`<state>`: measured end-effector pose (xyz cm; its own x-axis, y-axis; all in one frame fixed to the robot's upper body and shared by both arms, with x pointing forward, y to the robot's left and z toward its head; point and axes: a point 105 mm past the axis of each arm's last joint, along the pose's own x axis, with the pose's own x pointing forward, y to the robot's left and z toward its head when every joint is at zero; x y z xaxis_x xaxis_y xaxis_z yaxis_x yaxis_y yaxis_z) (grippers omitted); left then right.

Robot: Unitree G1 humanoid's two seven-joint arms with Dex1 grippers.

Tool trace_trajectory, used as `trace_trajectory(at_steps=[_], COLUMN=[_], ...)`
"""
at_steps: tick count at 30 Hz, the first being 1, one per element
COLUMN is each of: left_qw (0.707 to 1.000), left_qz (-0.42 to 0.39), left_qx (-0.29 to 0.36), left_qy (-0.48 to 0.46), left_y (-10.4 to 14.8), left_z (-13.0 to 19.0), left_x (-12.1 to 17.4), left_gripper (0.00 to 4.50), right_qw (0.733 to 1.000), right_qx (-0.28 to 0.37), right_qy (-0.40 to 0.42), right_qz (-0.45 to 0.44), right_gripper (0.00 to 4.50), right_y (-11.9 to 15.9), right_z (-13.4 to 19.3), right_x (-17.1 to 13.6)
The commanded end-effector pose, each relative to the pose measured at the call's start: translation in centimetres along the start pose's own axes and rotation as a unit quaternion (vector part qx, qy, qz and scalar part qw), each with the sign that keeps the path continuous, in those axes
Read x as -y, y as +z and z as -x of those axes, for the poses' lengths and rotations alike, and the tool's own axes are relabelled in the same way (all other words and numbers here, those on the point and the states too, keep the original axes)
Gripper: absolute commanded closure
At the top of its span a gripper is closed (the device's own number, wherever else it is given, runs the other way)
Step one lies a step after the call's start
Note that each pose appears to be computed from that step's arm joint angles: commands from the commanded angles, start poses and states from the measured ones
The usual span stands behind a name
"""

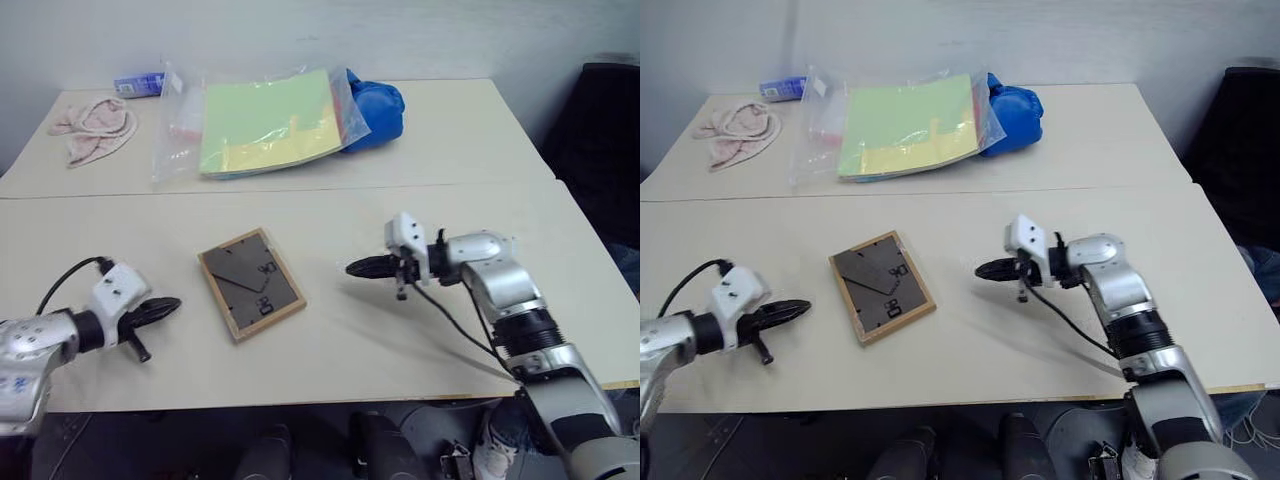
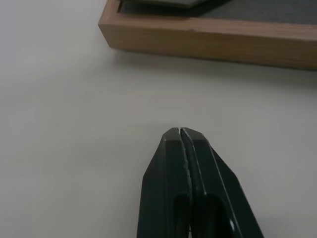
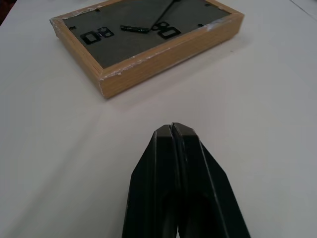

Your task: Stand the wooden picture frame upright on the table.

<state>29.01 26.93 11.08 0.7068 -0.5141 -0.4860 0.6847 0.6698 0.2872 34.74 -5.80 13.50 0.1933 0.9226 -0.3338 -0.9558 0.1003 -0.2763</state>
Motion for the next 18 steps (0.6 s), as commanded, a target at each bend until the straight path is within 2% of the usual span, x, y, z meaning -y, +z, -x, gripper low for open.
trace_trajectory(at_steps=[1,5,10,14,16,18], left_qw=[1.000,0.999,0.997,0.996,0.994,0.989], left_qz=[-0.014,-0.021,-0.018,0.003,0.042,0.105], left_qx=[0.006,0.035,0.054,0.062,0.055,0.037], left_qy=[-0.014,-0.030,-0.052,-0.067,-0.079,-0.099], left_y=[1.0,2.8,4.3,4.5,3.9,2.8], left_z=[-1.7,-3.6,-6.1,-6.5,-6.1,-5.3], left_x=[-0.2,-0.7,-1.1,-1.2,-1.4,-1.4], left_gripper=[4.50,4.50,4.50,4.50,4.50,4.11], right_qw=[0.999,0.999,0.999,1.000,1.000,0.999], right_qx=[0.001,0.011,0.007,0.001,-0.007,-0.014], right_qy=[-0.033,0.001,0.018,0.007,-0.002,-0.006], right_qz=[0.027,0.036,0.034,0.020,0.025,0.031], right_gripper=[4.49,4.49,4.49,4.49,4.49,4.50], right_y=[0.7,1.1,0.8,0.5,0.1,-0.1], right_z=[-2.0,-3.1,-2.0,-1.1,-0.9,-0.6], right_x=[1.0,-0.5,-2.1,-2.3,-2.3,-2.3])
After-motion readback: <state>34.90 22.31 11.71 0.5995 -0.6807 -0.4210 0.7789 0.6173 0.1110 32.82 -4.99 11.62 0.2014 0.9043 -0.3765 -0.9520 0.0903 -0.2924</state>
